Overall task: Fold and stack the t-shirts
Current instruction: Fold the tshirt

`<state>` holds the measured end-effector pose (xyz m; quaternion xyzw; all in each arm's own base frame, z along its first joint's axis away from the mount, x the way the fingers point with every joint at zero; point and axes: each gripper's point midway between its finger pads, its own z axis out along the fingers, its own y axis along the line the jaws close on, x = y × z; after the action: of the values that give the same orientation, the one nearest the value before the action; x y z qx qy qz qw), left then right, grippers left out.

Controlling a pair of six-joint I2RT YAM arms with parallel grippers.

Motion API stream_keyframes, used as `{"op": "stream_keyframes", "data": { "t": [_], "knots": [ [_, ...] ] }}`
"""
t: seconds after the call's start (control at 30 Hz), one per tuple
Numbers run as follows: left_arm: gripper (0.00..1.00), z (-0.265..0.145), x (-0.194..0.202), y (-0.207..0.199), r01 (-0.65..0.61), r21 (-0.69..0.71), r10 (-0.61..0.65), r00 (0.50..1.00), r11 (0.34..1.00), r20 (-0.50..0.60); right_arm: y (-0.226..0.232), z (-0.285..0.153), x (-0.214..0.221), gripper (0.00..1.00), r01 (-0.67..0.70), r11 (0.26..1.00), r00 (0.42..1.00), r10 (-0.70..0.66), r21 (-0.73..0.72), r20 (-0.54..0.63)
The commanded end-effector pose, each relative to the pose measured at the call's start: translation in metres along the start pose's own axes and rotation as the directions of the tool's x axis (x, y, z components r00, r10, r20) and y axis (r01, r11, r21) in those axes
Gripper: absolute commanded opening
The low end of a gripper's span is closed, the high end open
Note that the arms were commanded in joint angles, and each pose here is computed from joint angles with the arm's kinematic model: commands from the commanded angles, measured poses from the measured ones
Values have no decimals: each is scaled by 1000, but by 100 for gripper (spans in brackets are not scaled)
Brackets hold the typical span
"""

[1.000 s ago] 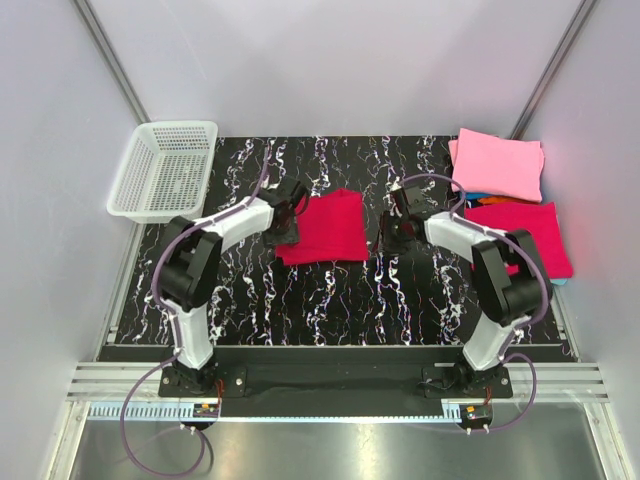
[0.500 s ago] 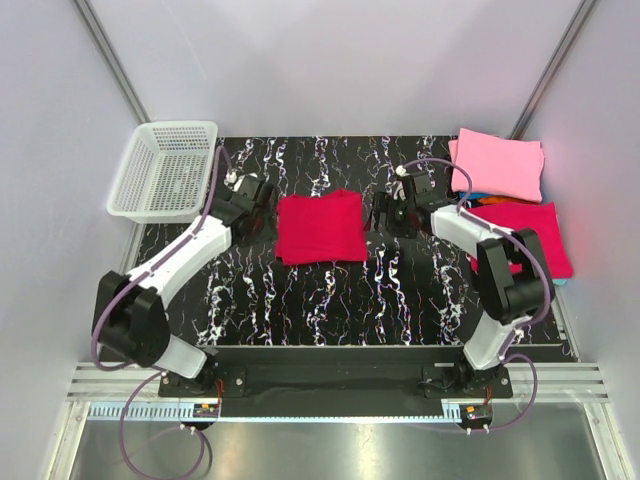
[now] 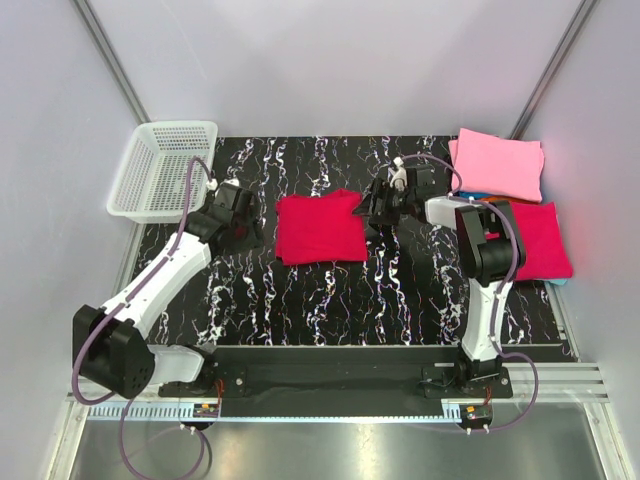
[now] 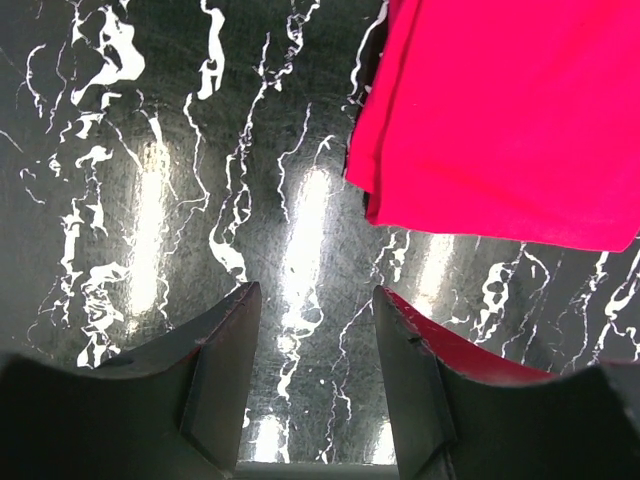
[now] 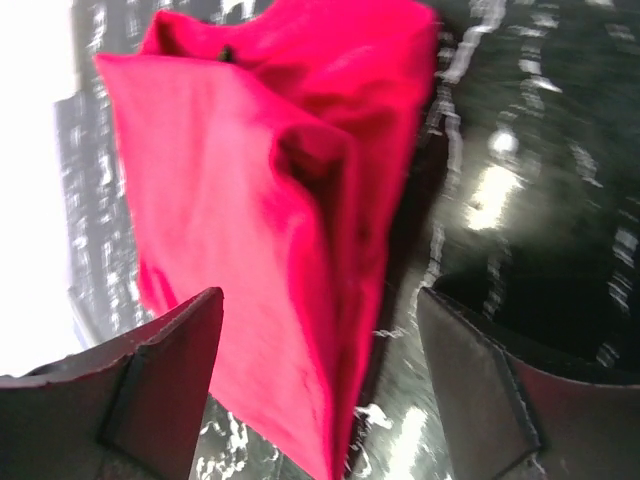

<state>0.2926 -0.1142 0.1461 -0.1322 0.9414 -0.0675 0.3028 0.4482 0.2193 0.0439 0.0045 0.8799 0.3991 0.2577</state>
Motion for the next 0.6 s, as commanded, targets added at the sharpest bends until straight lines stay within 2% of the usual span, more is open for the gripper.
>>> {"op": "stream_keyframes", "data": {
  "t": [0.0, 0.23, 0.3, 0.5, 0.57],
  "knots": [
    [54, -4, -2, 0, 1, 27, -1, 1000, 1000, 13, 20, 10, 6, 84, -10, 991, 998, 2, -134, -58],
    [54, -3, -3, 1, 9, 24, -9, 1000, 1000, 12, 10, 22, 34, 76, -48, 990, 988, 28, -133, -151],
    [54, -3, -4, 2, 10, 23, -11, 1000, 1000, 15, 14, 29, 46, 68, -54, 989, 980, 26, -136, -197],
    [54, -6, -4, 6, 14, 19, -15, 1000, 1000, 22, 25, 45, 71, 62, -17, 992, 958, -19, -124, -285],
    [54, -7, -4, 8, 15, 19, -16, 1000, 1000, 24, 26, 48, 70, 57, -7, 993, 958, -27, -117, -286]
  ]
}}
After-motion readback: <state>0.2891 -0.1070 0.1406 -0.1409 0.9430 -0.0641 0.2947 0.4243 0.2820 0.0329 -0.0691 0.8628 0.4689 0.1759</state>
